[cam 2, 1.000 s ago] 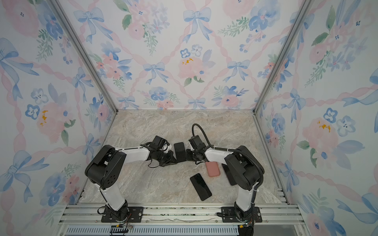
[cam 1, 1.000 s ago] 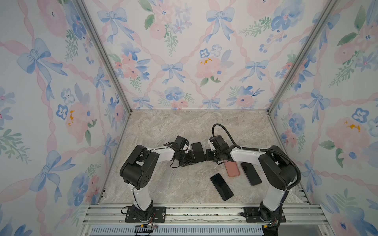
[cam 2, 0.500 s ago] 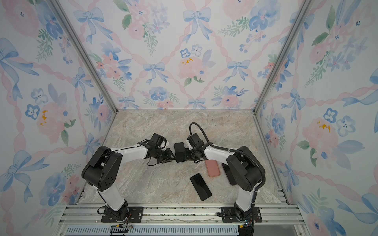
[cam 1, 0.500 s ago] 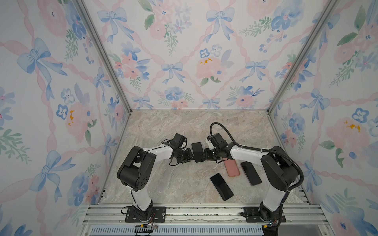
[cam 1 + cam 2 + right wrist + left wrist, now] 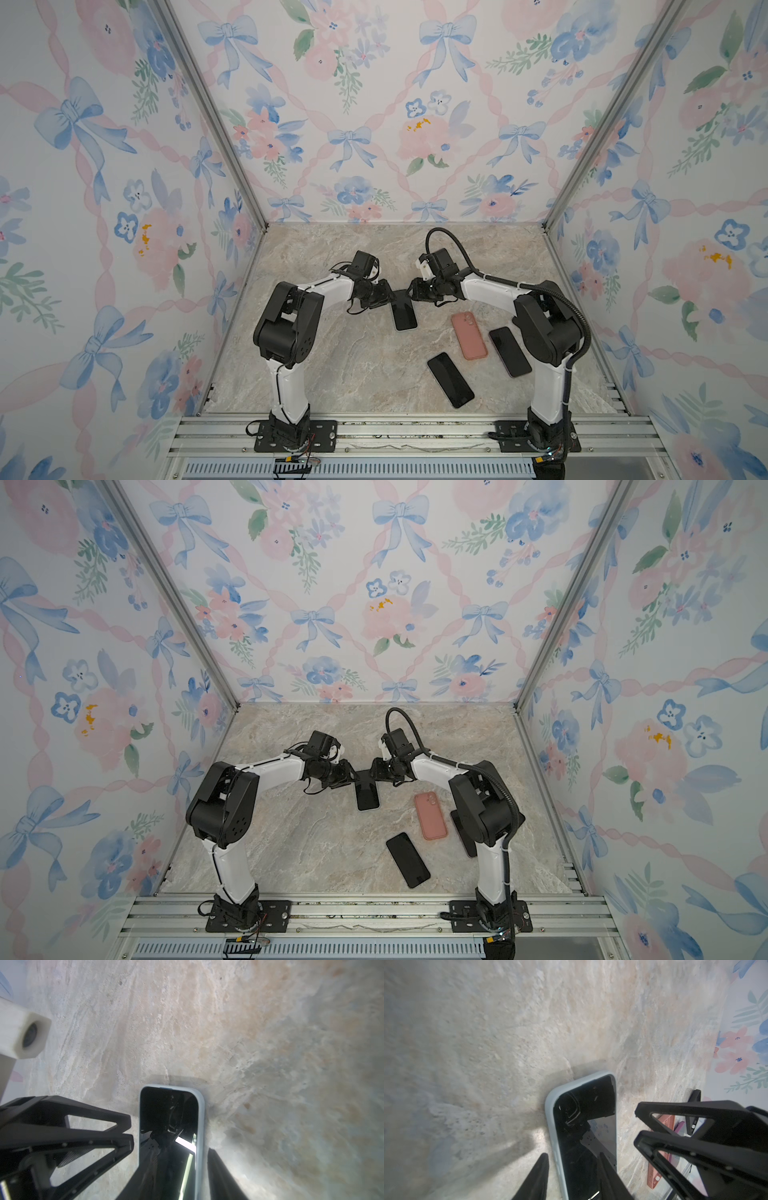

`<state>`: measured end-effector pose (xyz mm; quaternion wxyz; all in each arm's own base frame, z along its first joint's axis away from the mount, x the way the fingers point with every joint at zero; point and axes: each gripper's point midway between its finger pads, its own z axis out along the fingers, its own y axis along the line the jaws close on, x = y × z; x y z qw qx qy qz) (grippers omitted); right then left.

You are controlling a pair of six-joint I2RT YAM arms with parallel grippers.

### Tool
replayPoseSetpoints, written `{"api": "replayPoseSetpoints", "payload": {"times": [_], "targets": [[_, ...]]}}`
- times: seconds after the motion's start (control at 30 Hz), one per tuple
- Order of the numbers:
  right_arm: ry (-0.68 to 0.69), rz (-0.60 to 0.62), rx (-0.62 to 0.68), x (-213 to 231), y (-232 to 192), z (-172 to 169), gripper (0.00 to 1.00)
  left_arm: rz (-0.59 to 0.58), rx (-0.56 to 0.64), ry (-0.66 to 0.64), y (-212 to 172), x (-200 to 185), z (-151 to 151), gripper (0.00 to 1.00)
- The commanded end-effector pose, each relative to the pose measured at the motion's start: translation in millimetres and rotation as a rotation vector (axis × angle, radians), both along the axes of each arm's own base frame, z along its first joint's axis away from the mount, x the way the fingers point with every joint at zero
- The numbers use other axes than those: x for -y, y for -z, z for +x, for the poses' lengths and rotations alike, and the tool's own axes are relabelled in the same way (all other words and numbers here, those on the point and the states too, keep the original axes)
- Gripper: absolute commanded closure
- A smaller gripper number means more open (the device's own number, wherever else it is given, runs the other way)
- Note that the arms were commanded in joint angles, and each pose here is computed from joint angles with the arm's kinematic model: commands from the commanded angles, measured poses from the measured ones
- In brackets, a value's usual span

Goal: Put the phone into the phone case
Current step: 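Press the case corners onto the phone's short end with both grippers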

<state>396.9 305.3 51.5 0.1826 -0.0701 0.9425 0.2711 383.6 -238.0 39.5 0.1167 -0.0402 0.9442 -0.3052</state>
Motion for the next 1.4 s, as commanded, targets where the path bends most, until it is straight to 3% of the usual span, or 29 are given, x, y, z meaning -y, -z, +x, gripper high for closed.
{"api": "replayPoseSetpoints", "payload": {"times": [0.0,0.33,0.77,1.13,1.37], "targets": [[-0.024,0.007,-0.045,-1.3,15.3,1.3,0.57,0.014,-0.039,0.026,13.9,-2.8,-4.0,0.6],[-0.034,0.025,-0.076,-12.9,28.0,-1.2,0.62,0.008,-0.055,0.069,26.8,10.8,-1.6,0.64],[-0.012,-0.017,-0.11,-17.5,45.2,-13.9,0.78,-0.001,-0.038,0.13,23.7,40.3,-5.5,0.73],[0.036,0.007,-0.096,-10.1,33.9,-15.7,0.79,0.013,-0.029,0.114,25.8,36.9,1.7,0.73],[0.046,0.037,-0.042,-21.5,15.8,7.8,0.79,-0.033,0.001,0.118,13.2,56.8,24.0,0.73]]}}
